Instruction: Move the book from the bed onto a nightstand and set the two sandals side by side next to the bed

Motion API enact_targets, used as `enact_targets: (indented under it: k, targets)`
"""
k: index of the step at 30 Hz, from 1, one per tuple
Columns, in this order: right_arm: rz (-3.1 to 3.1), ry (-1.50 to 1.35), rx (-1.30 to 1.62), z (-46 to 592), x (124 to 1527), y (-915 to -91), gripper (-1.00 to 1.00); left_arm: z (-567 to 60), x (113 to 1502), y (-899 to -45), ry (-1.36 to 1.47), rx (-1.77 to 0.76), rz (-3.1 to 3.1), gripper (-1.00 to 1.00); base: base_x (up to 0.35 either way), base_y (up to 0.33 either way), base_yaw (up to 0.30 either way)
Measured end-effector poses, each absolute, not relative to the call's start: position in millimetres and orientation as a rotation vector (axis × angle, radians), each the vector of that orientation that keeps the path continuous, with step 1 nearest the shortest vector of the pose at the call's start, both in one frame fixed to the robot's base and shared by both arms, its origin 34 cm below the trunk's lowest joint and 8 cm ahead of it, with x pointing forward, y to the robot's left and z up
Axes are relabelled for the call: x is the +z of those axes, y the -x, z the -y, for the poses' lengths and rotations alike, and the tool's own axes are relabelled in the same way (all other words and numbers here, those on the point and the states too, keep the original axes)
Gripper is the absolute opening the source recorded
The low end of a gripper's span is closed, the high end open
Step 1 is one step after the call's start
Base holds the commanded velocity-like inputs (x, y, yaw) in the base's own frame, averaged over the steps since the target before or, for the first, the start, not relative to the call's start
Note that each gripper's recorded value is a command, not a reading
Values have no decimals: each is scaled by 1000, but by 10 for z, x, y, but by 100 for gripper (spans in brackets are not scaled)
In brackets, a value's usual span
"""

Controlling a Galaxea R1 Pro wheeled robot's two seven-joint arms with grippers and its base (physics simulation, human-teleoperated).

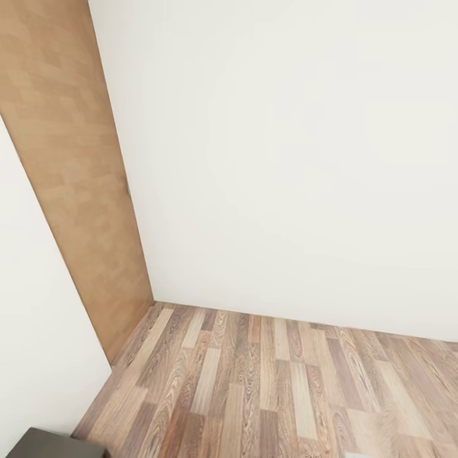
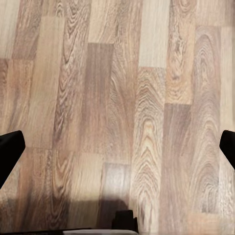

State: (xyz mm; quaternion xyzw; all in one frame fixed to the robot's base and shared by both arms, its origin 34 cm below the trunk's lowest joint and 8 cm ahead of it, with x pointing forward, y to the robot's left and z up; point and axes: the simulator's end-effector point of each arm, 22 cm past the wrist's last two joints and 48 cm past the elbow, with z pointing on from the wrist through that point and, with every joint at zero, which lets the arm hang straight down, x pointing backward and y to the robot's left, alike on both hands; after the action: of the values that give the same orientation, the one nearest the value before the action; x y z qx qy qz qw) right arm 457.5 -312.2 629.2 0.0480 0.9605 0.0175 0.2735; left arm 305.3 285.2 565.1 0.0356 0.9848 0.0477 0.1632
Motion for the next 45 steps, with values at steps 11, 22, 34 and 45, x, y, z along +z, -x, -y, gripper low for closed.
enact_targets:
  k: [11, 22, 34, 45]
  targets:
    - [-2602, -131, 63, 3042, 6240, -4506, 100, -2868, 5646, -3016, -100, 139, -2814, 100, 0, 0, -274]
    - [-2606, -131, 69, 3015, 6230, -4490, 100, -2884, 5646, -3012, -100, 142, -2814, 100, 0, 0, -276]
    - [-2606, -130, 70, 3006, 6228, -4488, 100, -2856, 5644, -3011, -99, 137, -2814, 100, 0, 0, -276]
    - [-2607, -130, 70, 3004, 6227, -4488, 100, -2873, 5645, -3011, -99, 140, -2814, 100, 0, 0, -257]
